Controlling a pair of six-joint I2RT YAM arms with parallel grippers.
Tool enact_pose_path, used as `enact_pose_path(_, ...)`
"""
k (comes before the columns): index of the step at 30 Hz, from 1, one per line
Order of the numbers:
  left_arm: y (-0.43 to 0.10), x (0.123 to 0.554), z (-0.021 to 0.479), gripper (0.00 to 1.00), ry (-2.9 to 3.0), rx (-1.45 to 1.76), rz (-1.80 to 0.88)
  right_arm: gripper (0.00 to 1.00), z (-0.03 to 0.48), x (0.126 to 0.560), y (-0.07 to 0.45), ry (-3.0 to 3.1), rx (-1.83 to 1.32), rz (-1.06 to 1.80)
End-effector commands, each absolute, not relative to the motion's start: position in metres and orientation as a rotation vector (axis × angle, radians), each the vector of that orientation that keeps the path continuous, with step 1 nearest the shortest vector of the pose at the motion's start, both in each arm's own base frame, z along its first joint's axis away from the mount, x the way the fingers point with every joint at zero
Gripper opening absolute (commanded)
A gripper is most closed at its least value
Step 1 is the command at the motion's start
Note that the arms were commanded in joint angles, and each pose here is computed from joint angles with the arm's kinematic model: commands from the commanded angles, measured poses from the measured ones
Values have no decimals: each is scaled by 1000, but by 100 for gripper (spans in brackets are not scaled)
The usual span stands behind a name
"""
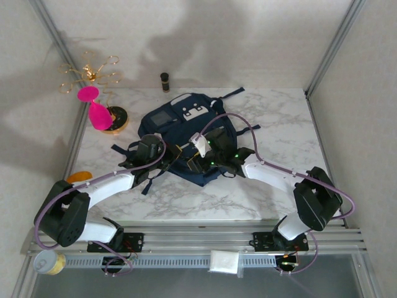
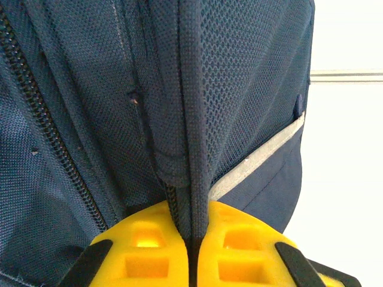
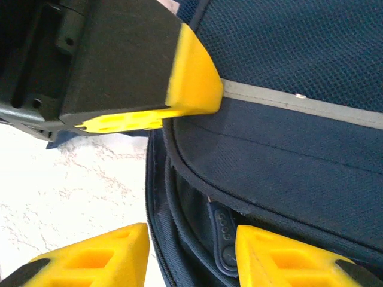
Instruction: Pack books, pencil case, and school supplies into a backpack
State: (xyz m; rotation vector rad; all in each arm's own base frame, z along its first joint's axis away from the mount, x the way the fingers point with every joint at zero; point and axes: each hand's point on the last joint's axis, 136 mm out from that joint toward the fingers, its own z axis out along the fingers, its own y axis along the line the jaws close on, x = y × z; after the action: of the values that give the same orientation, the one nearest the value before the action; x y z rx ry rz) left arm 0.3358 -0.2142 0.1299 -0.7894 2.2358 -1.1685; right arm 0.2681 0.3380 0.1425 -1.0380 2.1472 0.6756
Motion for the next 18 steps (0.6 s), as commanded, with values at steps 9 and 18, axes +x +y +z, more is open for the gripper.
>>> enact_pose_path(9, -220, 352, 160, 0, 2140, -748, -1213, 40, 136, 293, 336, 2173, -1028, 517)
enact_pose_path(18, -222, 354, 162, 0, 2137, -747, -1222, 43, 126, 286, 336, 2161, -1100, 516)
